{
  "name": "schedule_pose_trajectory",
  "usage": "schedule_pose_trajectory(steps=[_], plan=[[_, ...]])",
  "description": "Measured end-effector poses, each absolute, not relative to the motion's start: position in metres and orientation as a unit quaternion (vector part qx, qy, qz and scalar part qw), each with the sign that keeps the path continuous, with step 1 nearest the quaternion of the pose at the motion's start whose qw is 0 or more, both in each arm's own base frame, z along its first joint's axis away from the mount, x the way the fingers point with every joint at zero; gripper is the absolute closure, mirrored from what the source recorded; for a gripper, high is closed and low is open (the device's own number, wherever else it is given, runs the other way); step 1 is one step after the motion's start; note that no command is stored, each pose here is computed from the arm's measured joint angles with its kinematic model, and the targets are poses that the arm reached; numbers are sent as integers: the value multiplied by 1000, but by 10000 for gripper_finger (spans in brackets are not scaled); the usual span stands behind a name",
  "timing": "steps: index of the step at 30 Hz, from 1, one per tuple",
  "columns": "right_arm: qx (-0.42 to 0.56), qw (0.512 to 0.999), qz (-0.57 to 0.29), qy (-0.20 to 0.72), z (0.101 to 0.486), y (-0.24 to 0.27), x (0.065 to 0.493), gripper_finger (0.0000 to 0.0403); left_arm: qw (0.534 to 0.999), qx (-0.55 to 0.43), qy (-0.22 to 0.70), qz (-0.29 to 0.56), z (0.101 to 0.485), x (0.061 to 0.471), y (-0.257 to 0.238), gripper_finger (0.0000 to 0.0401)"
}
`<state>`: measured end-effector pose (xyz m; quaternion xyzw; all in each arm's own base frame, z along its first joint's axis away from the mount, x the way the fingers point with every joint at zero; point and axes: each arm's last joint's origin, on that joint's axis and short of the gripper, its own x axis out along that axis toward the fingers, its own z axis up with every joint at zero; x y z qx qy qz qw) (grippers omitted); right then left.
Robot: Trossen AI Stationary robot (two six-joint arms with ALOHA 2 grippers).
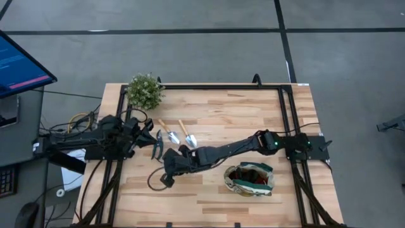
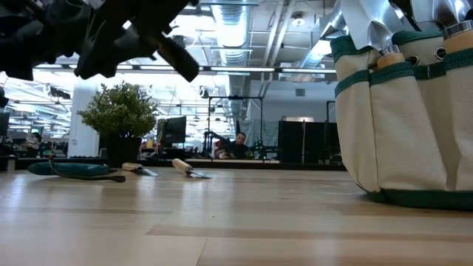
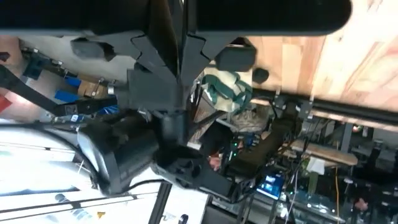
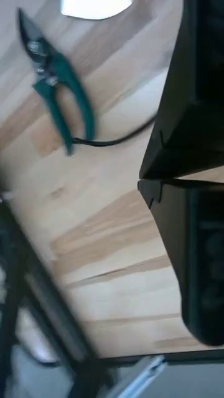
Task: Pick & Place Garden tools in Gardening bag
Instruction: Put the green shear scissors into the gardening bag
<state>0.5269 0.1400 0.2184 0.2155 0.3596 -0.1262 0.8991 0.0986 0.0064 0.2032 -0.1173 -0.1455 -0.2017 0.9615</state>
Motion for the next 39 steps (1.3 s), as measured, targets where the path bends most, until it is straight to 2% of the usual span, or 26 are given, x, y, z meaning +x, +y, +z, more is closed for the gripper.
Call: schedule_pose_trajectory(steps=[12, 18, 24, 29, 32, 39], plan=[[192, 903, -167, 346, 225, 150, 521, 399, 943, -74, -237, -221, 217, 78, 1, 384], [175, 905, -200, 331, 226, 141, 523, 395, 942, -73, -240, -221, 218, 77, 1, 384], [142, 913, -213, 319, 220, 128, 530, 329, 943, -73, -240, -220, 218, 78, 1, 384], [93, 939, -221, 245, 216, 127, 541, 280, 943, -73, -240, -220, 218, 78, 1, 384], [91, 947, -219, 217, 212, 123, 546, 268, 943, -73, -241, -220, 218, 77, 1, 384], [98, 939, -235, 232, 187, 106, 547, 267, 943, -73, -240, -220, 218, 77, 1, 384]])
